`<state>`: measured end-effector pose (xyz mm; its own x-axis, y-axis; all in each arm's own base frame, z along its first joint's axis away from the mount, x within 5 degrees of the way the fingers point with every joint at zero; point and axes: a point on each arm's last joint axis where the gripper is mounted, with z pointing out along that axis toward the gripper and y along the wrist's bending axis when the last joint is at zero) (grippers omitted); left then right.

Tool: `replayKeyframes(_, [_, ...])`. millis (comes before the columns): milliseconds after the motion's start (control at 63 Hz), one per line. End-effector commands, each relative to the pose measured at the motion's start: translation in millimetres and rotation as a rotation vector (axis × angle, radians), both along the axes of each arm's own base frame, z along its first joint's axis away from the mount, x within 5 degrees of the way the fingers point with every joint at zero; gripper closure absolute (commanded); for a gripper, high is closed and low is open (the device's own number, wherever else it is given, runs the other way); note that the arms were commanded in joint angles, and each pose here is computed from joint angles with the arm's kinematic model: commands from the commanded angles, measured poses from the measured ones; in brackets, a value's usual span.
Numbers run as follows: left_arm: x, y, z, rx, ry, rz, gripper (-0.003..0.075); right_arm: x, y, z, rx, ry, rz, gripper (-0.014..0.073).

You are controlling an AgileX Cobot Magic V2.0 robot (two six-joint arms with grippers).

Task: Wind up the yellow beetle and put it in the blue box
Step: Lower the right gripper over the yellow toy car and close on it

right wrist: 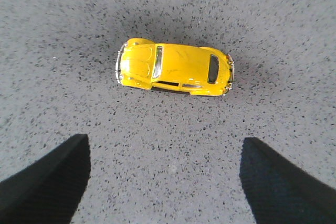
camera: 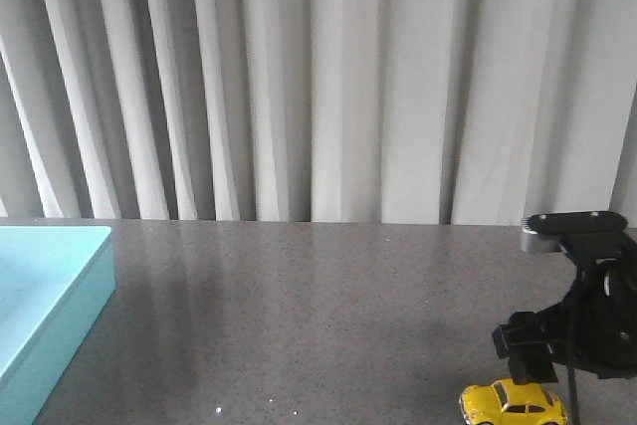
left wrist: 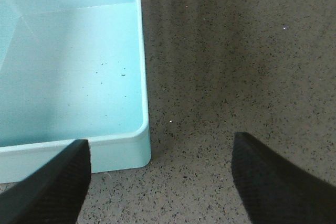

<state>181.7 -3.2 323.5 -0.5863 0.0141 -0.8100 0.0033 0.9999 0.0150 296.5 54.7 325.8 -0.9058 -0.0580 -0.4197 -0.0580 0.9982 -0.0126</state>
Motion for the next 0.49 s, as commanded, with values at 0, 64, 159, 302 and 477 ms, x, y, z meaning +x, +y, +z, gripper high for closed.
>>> replayKeyframes(0, [3.3, -0.8, 16.5, -0.019, -0.101, 0.001, 0.0182, 17.0, -1.1, 13.3, 0.009, -0.020, -0.021, 0.0024])
replayKeyframes(64, [3.3, -0.8, 16.5, -0.019, -0.101, 0.001, 0.0182, 30.1, -3.8, 8.1, 0.012, 0.023, -0.043, 0.0024])
replayKeyframes(159, [3.3, -0.8, 16.5, -0.019, -0.101, 0.001, 0.0182, 47.7, -7.3, -0.8, 0.007, 0.069, -0.060, 0.0024])
replayKeyframes(302, [3.2, -0.8, 16.4, -0.019, -0.100, 0.001, 0.0182, 64.5, -8.8, -11.5, -0.016, 0.097, -0.063, 0.0034])
replayKeyframes(477, [3.2, -0.8, 16.3, -0.019, -0.099, 0.001, 0.0182, 81.2, -6.3, -29.2, -0.021, 0.107, -0.054, 0.0037])
